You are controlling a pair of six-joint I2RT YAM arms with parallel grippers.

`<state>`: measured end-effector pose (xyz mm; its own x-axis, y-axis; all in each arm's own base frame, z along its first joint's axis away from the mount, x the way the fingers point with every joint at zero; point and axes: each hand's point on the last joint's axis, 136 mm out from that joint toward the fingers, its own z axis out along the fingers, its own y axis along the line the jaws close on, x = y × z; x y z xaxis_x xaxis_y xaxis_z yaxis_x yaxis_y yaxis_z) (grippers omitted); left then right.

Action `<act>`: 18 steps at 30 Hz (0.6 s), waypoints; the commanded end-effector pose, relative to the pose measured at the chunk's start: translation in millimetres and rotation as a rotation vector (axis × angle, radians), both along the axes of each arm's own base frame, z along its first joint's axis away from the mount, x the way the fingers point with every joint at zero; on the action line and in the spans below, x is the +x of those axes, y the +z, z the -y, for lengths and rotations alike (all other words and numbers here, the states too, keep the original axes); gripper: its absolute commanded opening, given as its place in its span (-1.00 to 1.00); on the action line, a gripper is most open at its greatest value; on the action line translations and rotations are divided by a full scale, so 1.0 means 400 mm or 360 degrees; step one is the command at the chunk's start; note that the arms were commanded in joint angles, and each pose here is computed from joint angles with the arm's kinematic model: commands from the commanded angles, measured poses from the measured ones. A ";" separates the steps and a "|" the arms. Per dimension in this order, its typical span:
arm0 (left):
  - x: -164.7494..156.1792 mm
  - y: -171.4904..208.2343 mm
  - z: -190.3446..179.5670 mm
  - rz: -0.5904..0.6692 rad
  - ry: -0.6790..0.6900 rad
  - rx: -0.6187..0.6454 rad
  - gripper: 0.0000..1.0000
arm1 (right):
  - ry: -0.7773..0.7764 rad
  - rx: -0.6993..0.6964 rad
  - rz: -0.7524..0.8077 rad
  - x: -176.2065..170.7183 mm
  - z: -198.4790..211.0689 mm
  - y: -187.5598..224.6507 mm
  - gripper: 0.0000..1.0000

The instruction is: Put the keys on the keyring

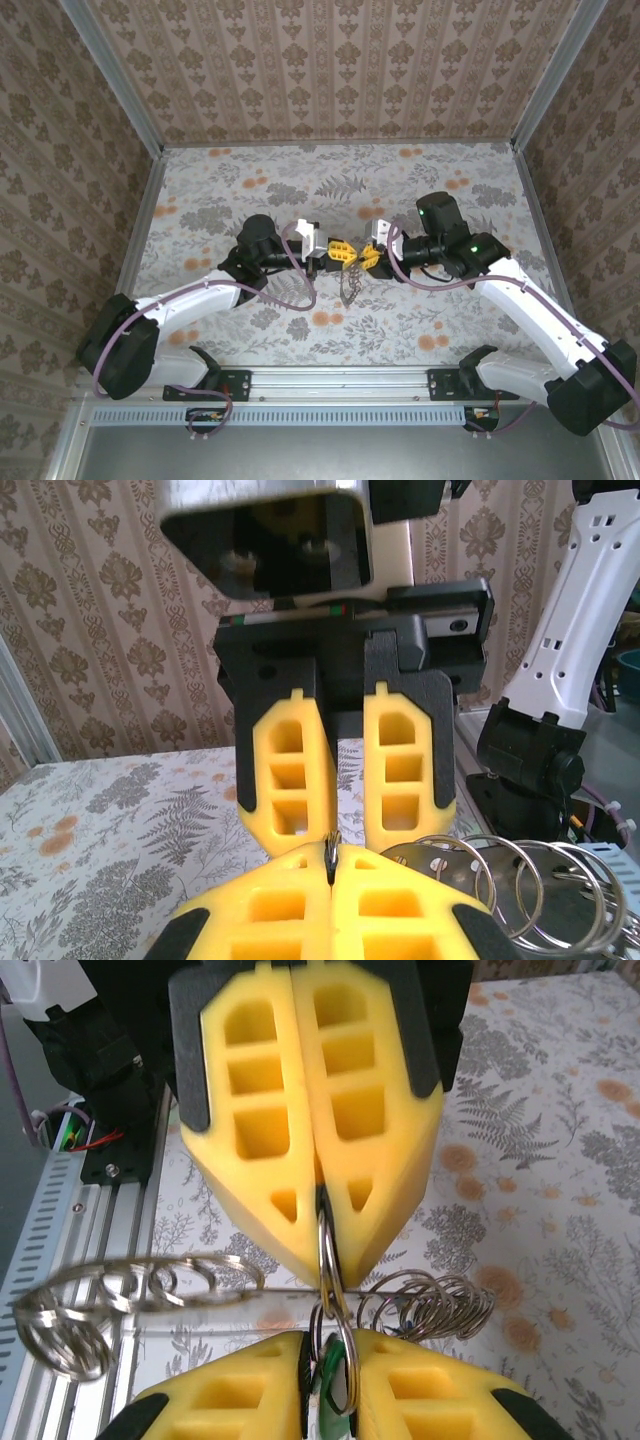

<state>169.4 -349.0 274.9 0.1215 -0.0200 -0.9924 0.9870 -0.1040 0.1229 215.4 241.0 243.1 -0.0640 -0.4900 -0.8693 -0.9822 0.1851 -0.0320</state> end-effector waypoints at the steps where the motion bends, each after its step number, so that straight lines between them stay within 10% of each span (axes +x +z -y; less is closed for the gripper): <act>1: -0.017 0.070 0.006 0.0117 -0.0068 -0.0109 -1.00 | 0.0088 0.0082 -0.0023 -0.021 -0.020 0.009 -0.61; 18: -0.020 0.039 0.014 0.0068 -0.0107 -0.0053 -1.00 | 0.0124 0.0101 0.0165 -0.039 -0.016 0.059 -0.61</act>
